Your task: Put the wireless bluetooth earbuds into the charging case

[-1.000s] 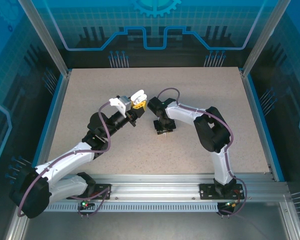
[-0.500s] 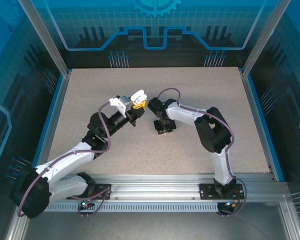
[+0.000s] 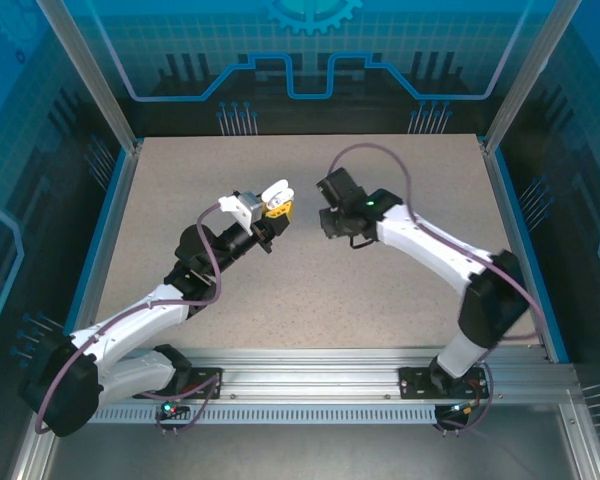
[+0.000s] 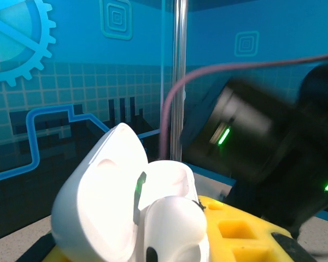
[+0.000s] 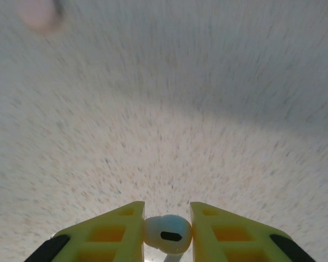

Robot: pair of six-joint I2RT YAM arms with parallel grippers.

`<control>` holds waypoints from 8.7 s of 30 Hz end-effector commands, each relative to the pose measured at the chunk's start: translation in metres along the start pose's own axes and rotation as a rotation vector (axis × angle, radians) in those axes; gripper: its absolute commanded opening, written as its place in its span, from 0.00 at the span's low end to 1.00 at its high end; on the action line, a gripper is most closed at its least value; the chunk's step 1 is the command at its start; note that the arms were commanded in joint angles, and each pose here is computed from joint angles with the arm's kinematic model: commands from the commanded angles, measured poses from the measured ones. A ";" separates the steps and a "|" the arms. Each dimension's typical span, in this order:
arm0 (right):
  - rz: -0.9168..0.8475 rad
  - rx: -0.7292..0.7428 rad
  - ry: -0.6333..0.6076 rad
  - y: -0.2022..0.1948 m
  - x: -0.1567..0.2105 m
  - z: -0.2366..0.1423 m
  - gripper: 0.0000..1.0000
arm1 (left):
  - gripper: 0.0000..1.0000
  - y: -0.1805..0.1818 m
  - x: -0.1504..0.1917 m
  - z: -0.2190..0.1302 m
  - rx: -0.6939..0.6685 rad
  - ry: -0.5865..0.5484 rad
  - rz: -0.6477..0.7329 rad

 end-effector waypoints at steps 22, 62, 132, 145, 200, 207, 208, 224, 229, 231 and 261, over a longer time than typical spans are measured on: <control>-0.169 -0.546 -0.691 0.052 -0.113 -0.199 0.26 | 0.00 -0.002 -0.001 0.030 0.068 -0.022 -0.021; -0.233 -0.691 -0.621 0.063 -0.076 -0.164 0.25 | 0.00 -0.009 -0.022 0.058 0.142 -0.042 -0.024; -0.446 -0.497 -0.604 0.061 -0.040 -0.136 0.35 | 0.00 -0.008 -0.019 0.063 0.132 -0.035 -0.019; -0.429 -0.502 -0.592 0.055 -0.035 -0.136 0.42 | 0.00 -0.007 -0.019 0.066 0.132 -0.035 -0.015; -0.036 -0.472 0.172 0.063 -0.093 -0.071 0.23 | 0.00 -0.030 0.015 0.066 0.284 0.053 -0.012; -0.045 -0.476 0.200 0.055 -0.061 -0.085 0.22 | 0.00 -0.026 0.018 0.072 0.261 0.061 -0.018; -0.040 -0.475 0.195 0.052 -0.058 -0.089 0.22 | 0.00 -0.026 0.018 0.072 0.261 0.063 -0.019; 0.448 -0.113 -0.063 -0.084 -0.054 -0.066 0.42 | 0.00 -0.036 0.098 0.082 0.250 0.325 -0.272; 0.492 -0.072 -0.031 -0.100 -0.016 -0.046 0.43 | 0.00 -0.046 0.149 0.092 0.253 0.493 -0.482; 0.504 -0.060 -0.035 -0.105 -0.006 -0.042 0.43 | 0.00 -0.049 0.167 0.096 0.245 0.546 -0.554; 0.533 -0.050 -0.090 -0.131 0.010 -0.052 0.50 | 0.37 -0.048 0.320 0.098 0.071 1.160 -0.844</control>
Point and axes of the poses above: each hand's point on the last joint's axis, 136 mm out from that joint toward the fingers, its own z axis out along the fingers, its own y axis along the line the jaws close on, x = y × z, the point moved 4 cm from there along -z, back along the fingers, and after that the axes turned 13 degrees about z, right-handed, at the moved point
